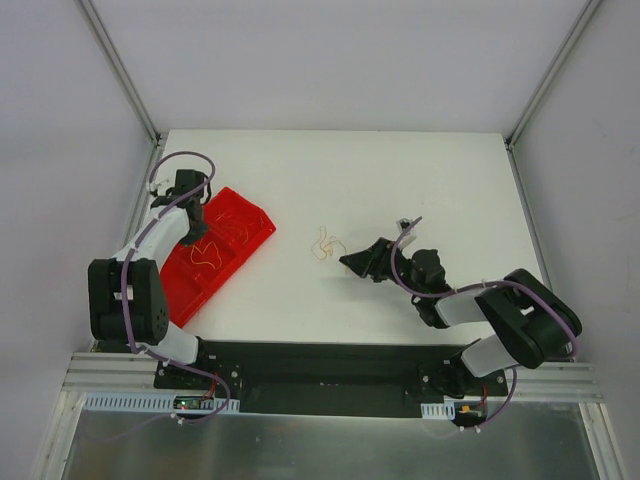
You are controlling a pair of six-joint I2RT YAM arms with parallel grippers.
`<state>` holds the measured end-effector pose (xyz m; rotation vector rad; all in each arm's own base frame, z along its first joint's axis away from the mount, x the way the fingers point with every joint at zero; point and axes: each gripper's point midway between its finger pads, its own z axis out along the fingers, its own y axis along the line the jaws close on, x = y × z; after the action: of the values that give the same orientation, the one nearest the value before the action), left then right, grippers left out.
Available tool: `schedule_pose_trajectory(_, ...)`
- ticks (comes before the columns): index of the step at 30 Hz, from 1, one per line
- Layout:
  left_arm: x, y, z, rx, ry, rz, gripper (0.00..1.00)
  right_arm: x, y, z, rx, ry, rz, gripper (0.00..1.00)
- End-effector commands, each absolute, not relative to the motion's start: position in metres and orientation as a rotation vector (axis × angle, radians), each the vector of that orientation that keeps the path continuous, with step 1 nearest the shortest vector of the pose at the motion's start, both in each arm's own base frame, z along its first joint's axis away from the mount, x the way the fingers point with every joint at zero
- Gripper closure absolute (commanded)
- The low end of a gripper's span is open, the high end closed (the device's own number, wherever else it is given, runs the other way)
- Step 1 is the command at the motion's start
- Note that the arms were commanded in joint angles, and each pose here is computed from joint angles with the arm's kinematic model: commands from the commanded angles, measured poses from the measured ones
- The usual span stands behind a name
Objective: Untangle the cables
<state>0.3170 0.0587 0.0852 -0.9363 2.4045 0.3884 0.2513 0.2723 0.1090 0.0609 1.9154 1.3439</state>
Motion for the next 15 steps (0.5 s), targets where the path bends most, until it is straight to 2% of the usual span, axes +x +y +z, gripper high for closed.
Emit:
schedule_pose_trajectory(1, 0.319, 0.049, 0.074, -0.967, 2.424, 0.324, 1.00, 0.257, 0.279, 0.136, 0.025, 1.802, 1.406, 0.26)
schedule_pose_trajectory(9, 0.328, 0.041, 0.076, -0.926, 2.449, 0.273, 1.00, 0.258, 0.278, 0.138, 0.028, 1.790, 1.415, 0.26)
schedule_pose_trajectory(10, 0.329, 0.041, 0.078, -0.904, 2.451, 0.279, 0.97, 0.258, 0.278, 0.137, 0.028, 1.794, 1.416, 0.26)
schedule_pose_trajectory(11, 0.330, 0.042, 0.081, -0.894, 2.447, 0.292, 0.90, 0.257, 0.279, 0.137, 0.024, 1.794, 1.417, 0.26)
schedule_pose_trajectory(12, 0.329, 0.044, 0.085, -0.895, 2.439, 0.304, 0.78, 0.258, 0.279, 0.137, 0.027, 1.796, 1.416, 0.26)
schedule_pose_trajectory(13, 0.327, 0.047, 0.089, -0.904, 2.424, 0.318, 0.62, 0.258, 0.279, 0.137, 0.026, 1.794, 1.417, 0.26)
schedule_pose_trajectory(14, 0.323, 0.049, 0.095, -0.920, 2.400, 0.327, 0.41, 0.258, 0.279, 0.137, 0.028, 1.794, 1.418, 0.26)
schedule_pose_trajectory(15, 0.320, 0.041, 0.100, -0.904, 2.388, 0.314, 0.27, 0.258, 0.279, 0.138, 0.026, 1.793, 1.417, 0.26)
